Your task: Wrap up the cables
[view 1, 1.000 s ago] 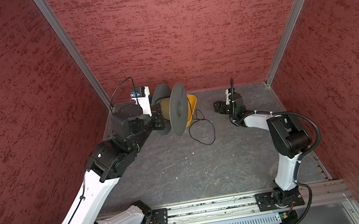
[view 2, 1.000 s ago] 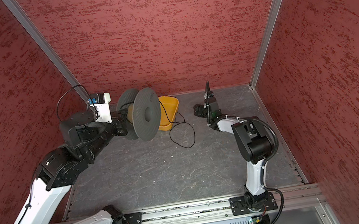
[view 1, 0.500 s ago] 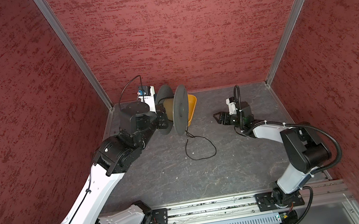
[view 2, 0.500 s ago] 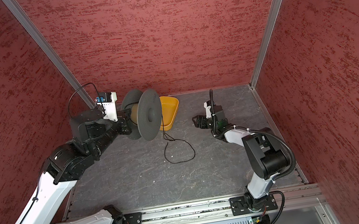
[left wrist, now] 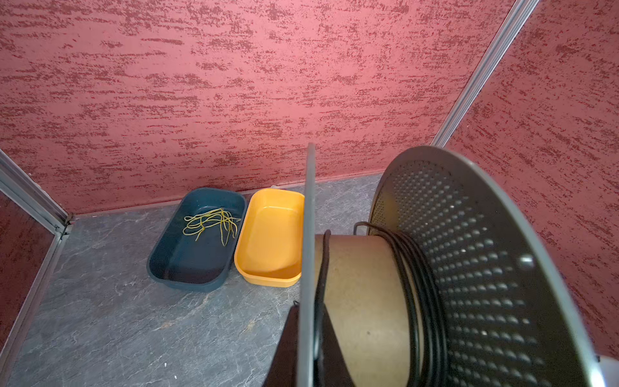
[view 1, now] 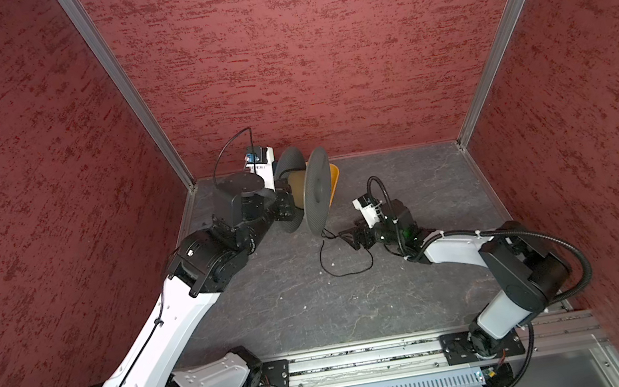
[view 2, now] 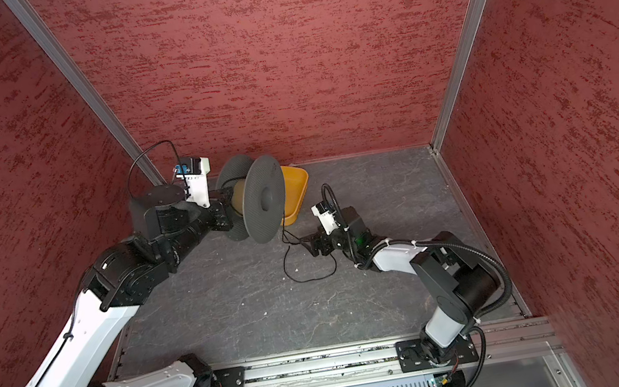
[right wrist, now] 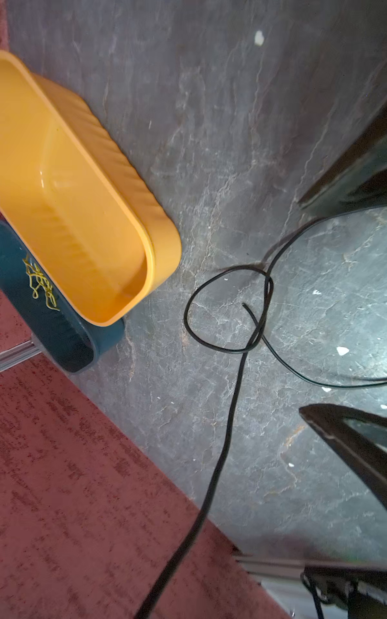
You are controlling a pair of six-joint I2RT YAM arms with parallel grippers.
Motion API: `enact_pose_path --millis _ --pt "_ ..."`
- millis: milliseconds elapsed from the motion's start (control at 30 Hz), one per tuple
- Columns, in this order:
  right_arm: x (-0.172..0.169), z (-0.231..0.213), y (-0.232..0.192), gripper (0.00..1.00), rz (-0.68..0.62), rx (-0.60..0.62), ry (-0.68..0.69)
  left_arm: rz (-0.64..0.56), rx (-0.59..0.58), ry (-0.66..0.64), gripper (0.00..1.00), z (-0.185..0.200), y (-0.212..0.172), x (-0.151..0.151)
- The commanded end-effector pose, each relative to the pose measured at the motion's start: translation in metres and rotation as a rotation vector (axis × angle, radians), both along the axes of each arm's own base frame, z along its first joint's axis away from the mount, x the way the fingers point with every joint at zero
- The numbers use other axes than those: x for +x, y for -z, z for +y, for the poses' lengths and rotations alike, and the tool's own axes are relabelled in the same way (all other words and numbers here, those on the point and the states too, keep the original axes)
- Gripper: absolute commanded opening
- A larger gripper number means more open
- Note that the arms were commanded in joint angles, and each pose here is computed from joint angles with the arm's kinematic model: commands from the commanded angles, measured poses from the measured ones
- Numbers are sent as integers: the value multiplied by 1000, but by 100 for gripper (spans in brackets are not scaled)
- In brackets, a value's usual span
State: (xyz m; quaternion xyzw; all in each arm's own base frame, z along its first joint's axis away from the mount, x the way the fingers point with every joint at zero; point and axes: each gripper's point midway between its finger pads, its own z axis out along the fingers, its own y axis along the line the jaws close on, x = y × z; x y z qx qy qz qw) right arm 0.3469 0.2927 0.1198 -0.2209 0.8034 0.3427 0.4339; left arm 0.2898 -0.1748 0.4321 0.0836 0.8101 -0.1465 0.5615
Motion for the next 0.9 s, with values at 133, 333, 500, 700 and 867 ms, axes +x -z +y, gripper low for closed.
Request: enact_pose_path --millis 133,333,500,700,867 --pt "10 30 1 82 -180 -39 -31 -112 -121 23 0 -2 -48 -5" --pt "14 54 21 79 -190 -61 -57 -124 -137 10 0 5 -53 -8" --pt "23 60 25 72 -195 -59 -4 -108 -135 0 0 7 -50 -5" --pt "27 55 26 34 -200 -82 54 -108 -137 -21 0 12 -49 0" --pt "6 45 21 10 -213 -95 21 -105 -113 -96 0 26 -46 9"
